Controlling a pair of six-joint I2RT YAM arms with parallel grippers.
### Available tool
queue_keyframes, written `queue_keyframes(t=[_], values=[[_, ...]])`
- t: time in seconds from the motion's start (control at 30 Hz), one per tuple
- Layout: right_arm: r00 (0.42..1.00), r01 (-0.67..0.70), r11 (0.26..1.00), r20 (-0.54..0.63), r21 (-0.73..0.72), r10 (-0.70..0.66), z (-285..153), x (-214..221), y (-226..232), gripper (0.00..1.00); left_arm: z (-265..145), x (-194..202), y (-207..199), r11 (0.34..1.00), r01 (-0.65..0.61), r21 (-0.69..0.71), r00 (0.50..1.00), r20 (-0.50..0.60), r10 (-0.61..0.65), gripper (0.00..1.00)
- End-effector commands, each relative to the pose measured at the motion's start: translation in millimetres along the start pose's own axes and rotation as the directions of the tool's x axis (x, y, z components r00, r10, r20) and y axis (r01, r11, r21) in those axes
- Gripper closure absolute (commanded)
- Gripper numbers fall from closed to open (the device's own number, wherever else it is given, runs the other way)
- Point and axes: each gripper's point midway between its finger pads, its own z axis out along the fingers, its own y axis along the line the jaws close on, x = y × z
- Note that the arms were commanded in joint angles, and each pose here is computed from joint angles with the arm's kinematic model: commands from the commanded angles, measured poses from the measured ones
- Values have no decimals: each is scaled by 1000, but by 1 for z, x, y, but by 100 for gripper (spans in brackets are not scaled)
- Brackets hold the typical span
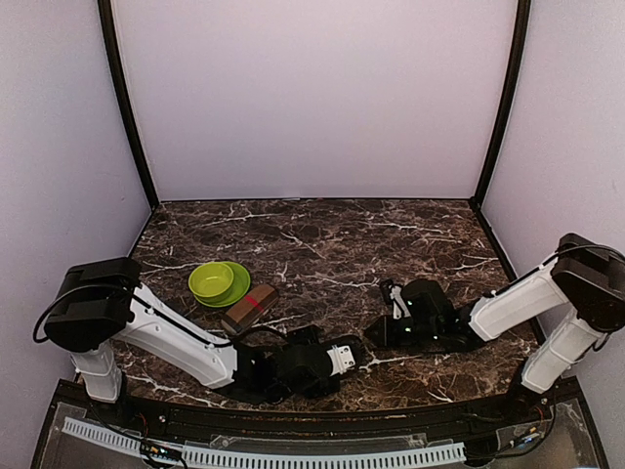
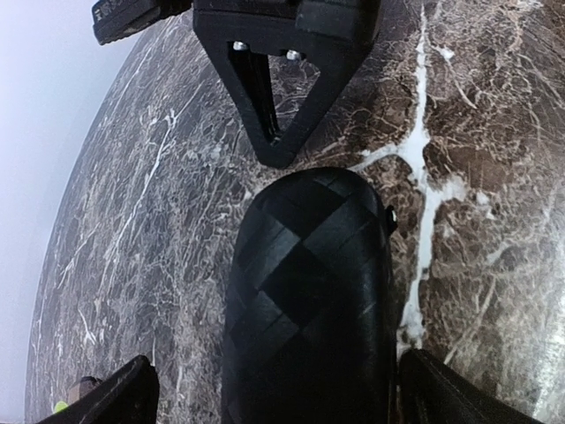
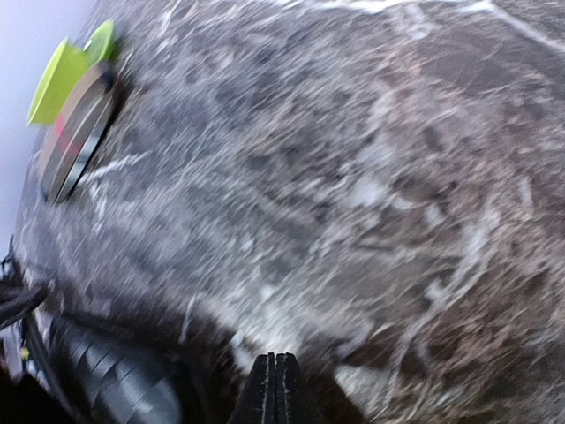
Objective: Organize the sunglasses
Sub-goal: Close the case with sunglasses at the center of the board, then move the case with sunglasses to the center of the board.
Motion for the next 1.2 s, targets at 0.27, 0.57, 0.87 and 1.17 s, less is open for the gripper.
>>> queue_keyframes(t=[0.27, 0.57, 0.87, 1.17], values=[[986, 30, 996, -163, -83, -43, -21, 31, 11, 87, -32, 44, -43, 952, 19, 306, 992, -128, 21, 1], [975, 104, 992, -190, -74, -116, -38, 49, 17, 57, -31, 32, -24, 915, 159, 371, 981, -162, -104, 1], [954, 226, 973, -189, -47, -231, -30, 49, 32, 53, -25, 31, -7, 916, 191, 354, 975, -180, -134, 1], [945, 262, 965, -205, 3, -256, -14, 44, 29, 55, -22, 27, -11, 903, 228, 364, 968, -187, -169, 1]])
